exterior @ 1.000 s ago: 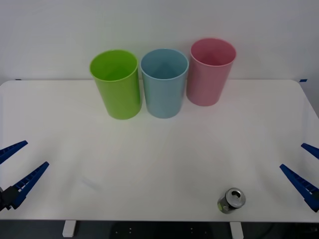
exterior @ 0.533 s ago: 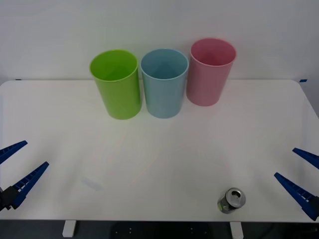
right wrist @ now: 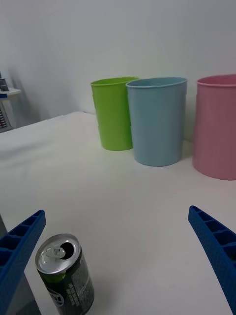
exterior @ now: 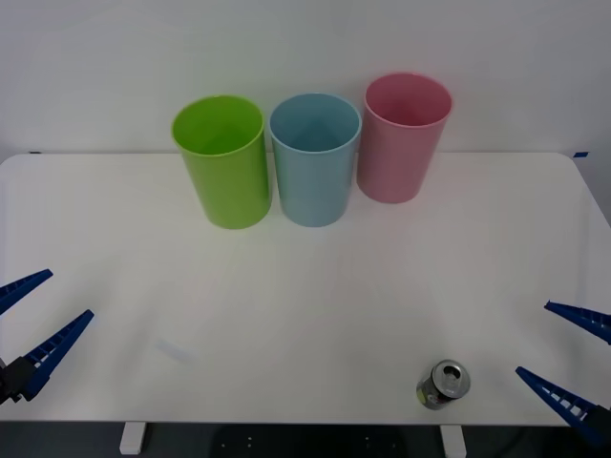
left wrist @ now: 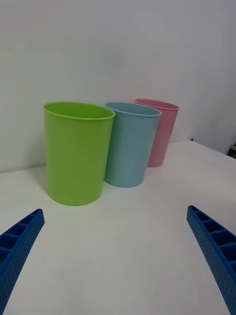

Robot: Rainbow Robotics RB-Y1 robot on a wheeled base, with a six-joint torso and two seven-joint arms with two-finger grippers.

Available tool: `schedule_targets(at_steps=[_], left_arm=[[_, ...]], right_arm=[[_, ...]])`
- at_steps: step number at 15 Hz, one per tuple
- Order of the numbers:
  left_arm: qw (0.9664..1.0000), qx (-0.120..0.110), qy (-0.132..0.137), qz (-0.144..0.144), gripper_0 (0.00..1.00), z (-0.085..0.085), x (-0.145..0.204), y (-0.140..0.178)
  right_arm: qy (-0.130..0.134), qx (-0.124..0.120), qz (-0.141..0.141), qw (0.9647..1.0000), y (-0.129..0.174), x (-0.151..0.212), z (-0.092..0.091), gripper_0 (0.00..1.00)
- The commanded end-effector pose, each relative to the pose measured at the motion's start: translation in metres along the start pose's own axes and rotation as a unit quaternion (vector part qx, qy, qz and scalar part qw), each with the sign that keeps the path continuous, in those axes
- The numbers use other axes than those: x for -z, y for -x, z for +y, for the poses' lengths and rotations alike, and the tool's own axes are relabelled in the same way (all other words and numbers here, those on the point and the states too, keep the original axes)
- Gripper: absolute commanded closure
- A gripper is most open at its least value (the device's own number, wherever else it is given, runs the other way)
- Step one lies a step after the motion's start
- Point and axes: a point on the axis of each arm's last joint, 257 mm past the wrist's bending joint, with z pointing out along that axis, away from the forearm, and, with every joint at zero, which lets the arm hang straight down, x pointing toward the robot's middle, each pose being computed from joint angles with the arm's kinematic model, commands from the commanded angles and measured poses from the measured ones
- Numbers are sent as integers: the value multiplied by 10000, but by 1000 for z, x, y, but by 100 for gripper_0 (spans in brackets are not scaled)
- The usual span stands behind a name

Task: Grasp the object on the table and drop it into the matching bin: aluminum can to the light blue bin, PET bottle to the pink bin.

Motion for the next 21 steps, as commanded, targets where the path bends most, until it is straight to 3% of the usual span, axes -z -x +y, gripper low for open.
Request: schedule_targets(at_steps=[1, 8, 16, 21], left_arm=[[10000, 0, 0, 0, 0, 0, 0, 0], [10000, 0, 0, 0, 0, 0, 0, 0], [10000, 0, 0, 0, 0, 0, 0, 0], [10000, 0, 0, 0, 0, 0, 0, 0]], right_arm=[[327, 48, 192, 9993, -15, 2, 6, 0], [735, 181, 825, 9937, -55, 3, 19, 0], [895, 227, 1045, 9902, -83, -12, 39, 0], [746, 157, 851, 9934, -96, -25, 50, 0]])
